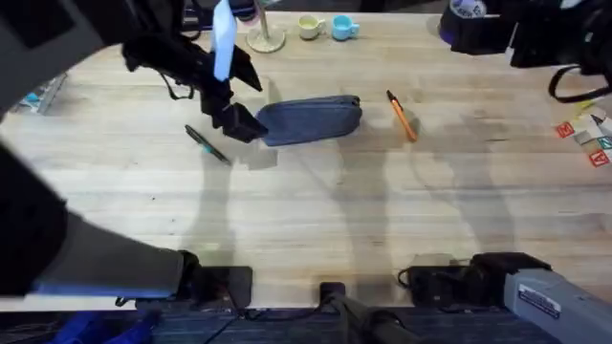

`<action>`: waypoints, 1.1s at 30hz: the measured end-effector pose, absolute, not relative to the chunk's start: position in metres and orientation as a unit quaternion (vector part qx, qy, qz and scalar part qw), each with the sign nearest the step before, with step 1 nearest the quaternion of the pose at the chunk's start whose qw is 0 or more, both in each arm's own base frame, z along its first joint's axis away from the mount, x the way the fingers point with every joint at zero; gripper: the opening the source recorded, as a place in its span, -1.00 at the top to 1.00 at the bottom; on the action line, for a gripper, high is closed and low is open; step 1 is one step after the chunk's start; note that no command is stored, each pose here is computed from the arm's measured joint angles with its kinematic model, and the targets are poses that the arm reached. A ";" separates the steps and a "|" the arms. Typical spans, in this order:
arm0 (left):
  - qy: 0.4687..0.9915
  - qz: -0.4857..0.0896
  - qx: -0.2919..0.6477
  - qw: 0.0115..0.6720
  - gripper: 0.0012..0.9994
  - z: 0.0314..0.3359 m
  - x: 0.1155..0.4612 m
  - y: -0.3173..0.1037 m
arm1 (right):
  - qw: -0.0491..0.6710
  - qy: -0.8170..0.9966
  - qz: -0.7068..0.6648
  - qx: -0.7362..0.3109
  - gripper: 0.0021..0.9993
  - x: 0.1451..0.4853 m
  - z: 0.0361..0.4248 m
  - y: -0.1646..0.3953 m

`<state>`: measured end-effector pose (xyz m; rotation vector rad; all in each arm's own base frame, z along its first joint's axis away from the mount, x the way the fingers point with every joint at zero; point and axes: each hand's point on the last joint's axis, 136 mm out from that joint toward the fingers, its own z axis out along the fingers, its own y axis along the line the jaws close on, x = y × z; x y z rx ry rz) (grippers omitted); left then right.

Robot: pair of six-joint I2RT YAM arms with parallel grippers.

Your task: Unzip the bag, pick up the pens from the table one at a time and place them inside, then zip the bag closed.

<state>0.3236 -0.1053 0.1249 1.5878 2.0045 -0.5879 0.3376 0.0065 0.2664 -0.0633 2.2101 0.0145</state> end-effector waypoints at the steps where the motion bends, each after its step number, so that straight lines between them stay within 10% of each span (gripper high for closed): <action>1: 0.739 -0.225 0.583 0.253 -0.99 0.119 0.325 -0.107 | 0.449 0.893 0.006 -0.026 -0.99 0.338 0.266 0.006; 9: 0.741 -0.257 0.573 0.240 -0.88 0.097 0.329 -0.111 | 0.449 0.893 0.006 -0.026 -0.99 0.338 0.266 0.006; 15: 0.736 -0.258 0.575 0.246 0.91 0.097 0.331 -0.113 | 0.449 0.893 0.011 -0.025 -0.99 0.338 0.266 0.008; 33: 0.736 -0.259 0.575 0.246 0.92 0.098 0.331 -0.113 | 0.354 0.894 0.250 -0.116 -0.99 0.337 0.230 0.106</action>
